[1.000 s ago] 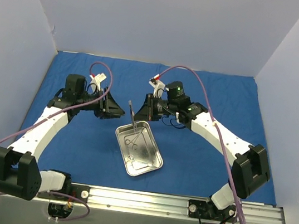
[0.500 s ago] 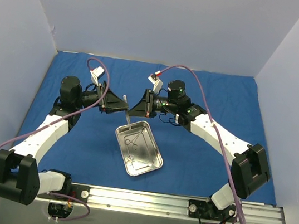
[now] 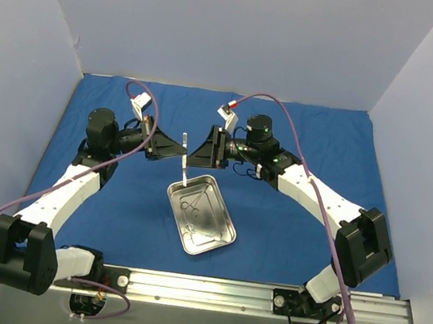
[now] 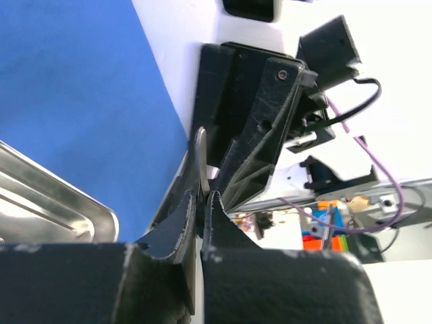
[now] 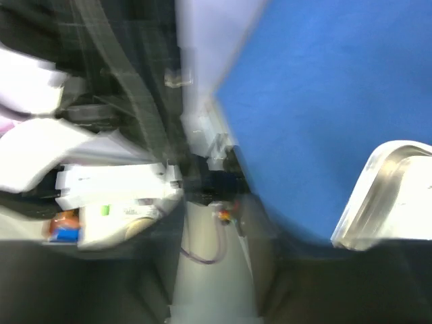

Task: Open and lay out the surgical kit
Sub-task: Place the medical item in the surgical kit.

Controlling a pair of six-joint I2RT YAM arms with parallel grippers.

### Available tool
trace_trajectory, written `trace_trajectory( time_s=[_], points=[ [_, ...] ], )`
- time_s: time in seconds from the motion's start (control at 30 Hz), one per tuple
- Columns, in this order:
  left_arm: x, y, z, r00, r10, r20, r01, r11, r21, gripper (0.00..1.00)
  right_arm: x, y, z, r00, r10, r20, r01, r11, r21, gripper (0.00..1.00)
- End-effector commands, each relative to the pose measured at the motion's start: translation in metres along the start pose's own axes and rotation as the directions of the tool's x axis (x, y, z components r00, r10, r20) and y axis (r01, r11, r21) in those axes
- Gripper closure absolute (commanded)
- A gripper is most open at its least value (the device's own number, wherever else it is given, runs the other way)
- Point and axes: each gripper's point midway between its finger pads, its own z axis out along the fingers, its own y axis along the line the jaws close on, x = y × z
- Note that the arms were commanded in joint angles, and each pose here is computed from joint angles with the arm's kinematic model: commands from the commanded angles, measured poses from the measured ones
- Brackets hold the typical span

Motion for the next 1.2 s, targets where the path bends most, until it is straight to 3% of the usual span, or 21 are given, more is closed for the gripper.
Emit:
trace_trajectory(
  time_s=[0.0,0.03,0.1,0.13,0.2,0.23,0.3,0.33,0.37,0.47,0.5,0.67,0.77,0.83,1.17],
  points=[
    [-0.008,-0.009,0.005,0.999,0.029,-0.026,-0.03,0.999,-0.03,0.98,-0.009,-0.013,0.003,1.0,0.008,0.014,-0.009,0.998,0.058,0.52],
    [-0.015,0.001,0.003,0.996,0.085,-0.024,-0.087,0.994,-0.068,0.98,-0.017,-0.035,0.0,0.999,-0.021,0.042,0.014,0.988,0.155,0.4],
    [-0.038,0.027,-0.008,1.0,0.021,0.004,-0.02,0.981,-0.191,0.98,-0.002,-0.078,-0.015,0.999,0.041,-0.002,-0.037,0.928,0.371,0.18],
    [-0.048,0.042,-0.016,0.996,0.085,-0.001,-0.083,0.966,-0.244,0.98,-0.007,-0.088,-0.022,1.0,-0.011,-0.014,0.016,0.898,0.439,0.15],
    [-0.073,0.069,-0.035,1.0,0.019,0.013,-0.013,0.923,-0.385,0.98,-0.003,-0.126,-0.05,1.0,0.003,-0.012,0.006,0.768,0.641,0.1],
    [-0.092,0.09,-0.052,0.994,0.113,0.01,-0.094,0.868,-0.487,0.98,-0.003,-0.135,-0.059,1.0,-0.002,-0.02,0.015,0.726,0.688,0.09],
    [-0.094,0.132,-0.071,0.998,0.033,-0.05,-0.058,0.739,-0.671,0.98,0.004,-0.154,-0.077,0.998,-0.009,-0.062,0.054,0.631,0.774,0.09],
    [-0.128,0.132,-0.083,0.985,0.158,-0.069,-0.155,0.637,-0.755,0.98,0.006,-0.16,-0.083,0.998,-0.003,-0.067,0.055,0.602,0.796,0.09],
    [-0.135,0.155,-0.087,0.989,0.117,-0.084,-0.138,0.585,-0.8,0.98,0.01,-0.165,-0.089,0.997,0.009,-0.078,0.058,0.578,0.814,0.09],
    [-0.168,0.167,-0.099,0.986,0.133,-0.098,-0.15,0.481,-0.864,0.98,0.014,-0.171,-0.092,0.995,0.016,-0.094,0.068,0.573,0.816,0.09],
    [-0.165,0.191,-0.098,0.989,0.074,-0.127,-0.147,0.445,-0.884,0.98,0.014,-0.172,-0.094,0.995,0.012,-0.098,0.073,0.569,0.819,0.09],
    [-0.2,0.23,-0.096,0.973,0.105,-0.205,-0.229,0.331,-0.916,0.98,0.018,-0.181,-0.097,0.994,0.031,-0.104,0.069,0.56,0.826,0.09],
    [-0.208,0.244,-0.077,0.944,0.133,-0.301,-0.326,0.25,-0.912,0.98,0.018,-0.184,-0.097,0.994,0.044,-0.1,0.058,0.563,0.825,0.09],
    [-0.211,0.253,-0.083,0.929,0.114,-0.351,-0.366,0.16,-0.917,0.98,0.018,-0.187,-0.099,0.994,0.052,-0.097,0.052,0.557,0.829,0.09],
    [-0.199,0.309,-0.082,0.926,0.009,-0.377,-0.375,0.103,-0.921,0.98,0.026,-0.189,-0.107,0.992,0.086,-0.093,0.033,0.536,0.844,0.1]
  ],
)
